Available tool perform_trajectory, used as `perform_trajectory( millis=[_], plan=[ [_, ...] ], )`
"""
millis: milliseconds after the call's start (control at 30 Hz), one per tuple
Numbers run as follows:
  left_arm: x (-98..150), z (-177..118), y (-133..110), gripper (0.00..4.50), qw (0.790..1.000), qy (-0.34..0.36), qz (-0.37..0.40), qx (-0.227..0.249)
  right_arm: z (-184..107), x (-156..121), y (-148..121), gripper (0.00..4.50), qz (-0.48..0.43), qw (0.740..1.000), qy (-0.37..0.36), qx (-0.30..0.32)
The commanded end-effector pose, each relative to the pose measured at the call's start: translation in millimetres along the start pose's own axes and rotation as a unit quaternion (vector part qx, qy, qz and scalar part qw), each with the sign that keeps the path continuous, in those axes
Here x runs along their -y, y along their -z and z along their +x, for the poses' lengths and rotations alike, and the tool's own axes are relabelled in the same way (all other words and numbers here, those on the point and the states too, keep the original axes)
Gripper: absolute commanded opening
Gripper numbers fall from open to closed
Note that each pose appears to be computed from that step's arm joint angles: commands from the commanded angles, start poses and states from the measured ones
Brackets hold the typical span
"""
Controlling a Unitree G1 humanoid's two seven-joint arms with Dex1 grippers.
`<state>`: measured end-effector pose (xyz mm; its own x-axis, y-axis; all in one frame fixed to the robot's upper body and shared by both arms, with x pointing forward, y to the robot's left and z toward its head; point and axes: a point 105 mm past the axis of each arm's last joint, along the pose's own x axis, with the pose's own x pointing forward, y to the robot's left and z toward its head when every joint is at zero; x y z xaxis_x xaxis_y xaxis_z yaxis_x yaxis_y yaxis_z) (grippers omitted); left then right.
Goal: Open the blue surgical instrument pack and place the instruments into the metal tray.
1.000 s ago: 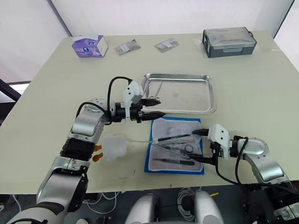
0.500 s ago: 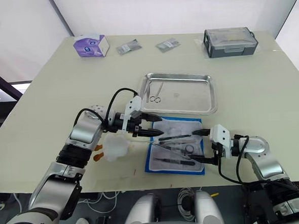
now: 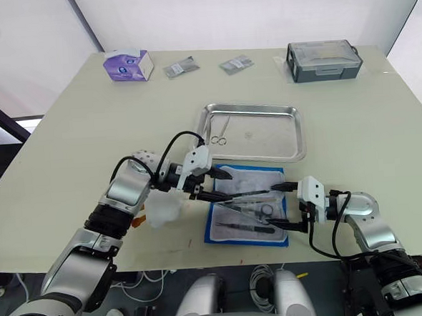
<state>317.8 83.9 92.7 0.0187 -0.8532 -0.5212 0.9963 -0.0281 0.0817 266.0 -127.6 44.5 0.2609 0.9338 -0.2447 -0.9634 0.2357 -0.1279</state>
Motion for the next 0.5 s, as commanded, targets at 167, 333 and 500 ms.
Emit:
perform_trajectory(
  millis=[167,333,500],
  plan=[
    [-7,4,3,3.03,0.997,-0.014,0.07,-0.014,-6,-27,59,4.5,0.092,0.991,-0.016,-0.093],
    [-8,6,8,3.03,0.995,-0.017,0.103,-0.01,-6,-27,58,4.5,0.092,0.991,-0.017,-0.094],
    [-6,12,6,2.8,0.994,-0.008,0.113,0.004,-7,-28,58,4.5,0.093,0.991,-0.018,-0.096]
  ],
)
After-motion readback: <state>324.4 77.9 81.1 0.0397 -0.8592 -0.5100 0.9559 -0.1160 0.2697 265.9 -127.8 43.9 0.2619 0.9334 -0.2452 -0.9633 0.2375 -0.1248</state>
